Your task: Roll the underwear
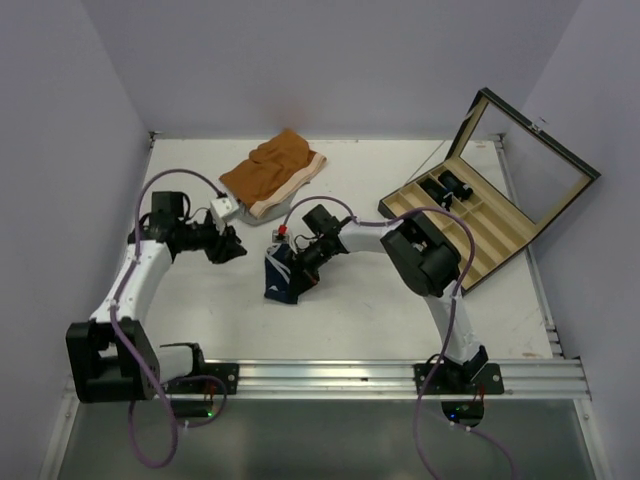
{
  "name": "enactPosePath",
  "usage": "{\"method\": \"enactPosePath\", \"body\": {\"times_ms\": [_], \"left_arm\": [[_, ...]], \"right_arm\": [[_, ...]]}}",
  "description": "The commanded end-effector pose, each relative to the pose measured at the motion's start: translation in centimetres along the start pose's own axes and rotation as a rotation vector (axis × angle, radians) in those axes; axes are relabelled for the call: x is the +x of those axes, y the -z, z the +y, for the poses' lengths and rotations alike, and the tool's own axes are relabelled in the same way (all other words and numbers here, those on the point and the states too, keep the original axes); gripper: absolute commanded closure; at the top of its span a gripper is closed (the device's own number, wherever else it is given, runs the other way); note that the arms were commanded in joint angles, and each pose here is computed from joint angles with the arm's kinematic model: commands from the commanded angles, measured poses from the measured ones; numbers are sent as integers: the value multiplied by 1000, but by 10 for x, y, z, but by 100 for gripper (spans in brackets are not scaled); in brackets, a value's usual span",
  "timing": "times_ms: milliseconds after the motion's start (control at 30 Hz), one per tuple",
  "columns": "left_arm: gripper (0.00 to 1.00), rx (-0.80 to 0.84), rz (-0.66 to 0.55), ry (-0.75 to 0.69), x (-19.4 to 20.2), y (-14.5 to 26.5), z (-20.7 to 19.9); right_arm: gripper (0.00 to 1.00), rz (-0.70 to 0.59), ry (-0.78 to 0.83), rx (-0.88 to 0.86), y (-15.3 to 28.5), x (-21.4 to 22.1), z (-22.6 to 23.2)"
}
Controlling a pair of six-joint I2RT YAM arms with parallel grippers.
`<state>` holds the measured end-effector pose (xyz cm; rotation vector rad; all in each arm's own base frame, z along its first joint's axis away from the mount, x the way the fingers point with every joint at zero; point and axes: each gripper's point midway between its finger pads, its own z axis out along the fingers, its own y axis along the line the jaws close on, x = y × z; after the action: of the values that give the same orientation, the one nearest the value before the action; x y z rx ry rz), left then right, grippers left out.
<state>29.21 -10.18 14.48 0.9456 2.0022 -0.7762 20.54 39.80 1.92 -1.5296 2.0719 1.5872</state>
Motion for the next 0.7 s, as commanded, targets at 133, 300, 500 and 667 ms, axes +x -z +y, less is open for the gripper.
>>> {"method": "enactPosePath", "body": {"times_ms": [133,300,500,667], "left_arm": [[60,33,140,-592,68,-8,-46],[56,109,65,-866,60,-31,-82],[56,229,93,-974,67,-55,-103],[55,261,162,-1007,87,-71,-105]], "right_arm": [[100,38,-253,-28,-6,30,-22],[100,65,-321,-43,-9,36,-30],[99,71,-408,-39,-13,38,-42],[98,77,-449,-37,-15,41,-46]]}}
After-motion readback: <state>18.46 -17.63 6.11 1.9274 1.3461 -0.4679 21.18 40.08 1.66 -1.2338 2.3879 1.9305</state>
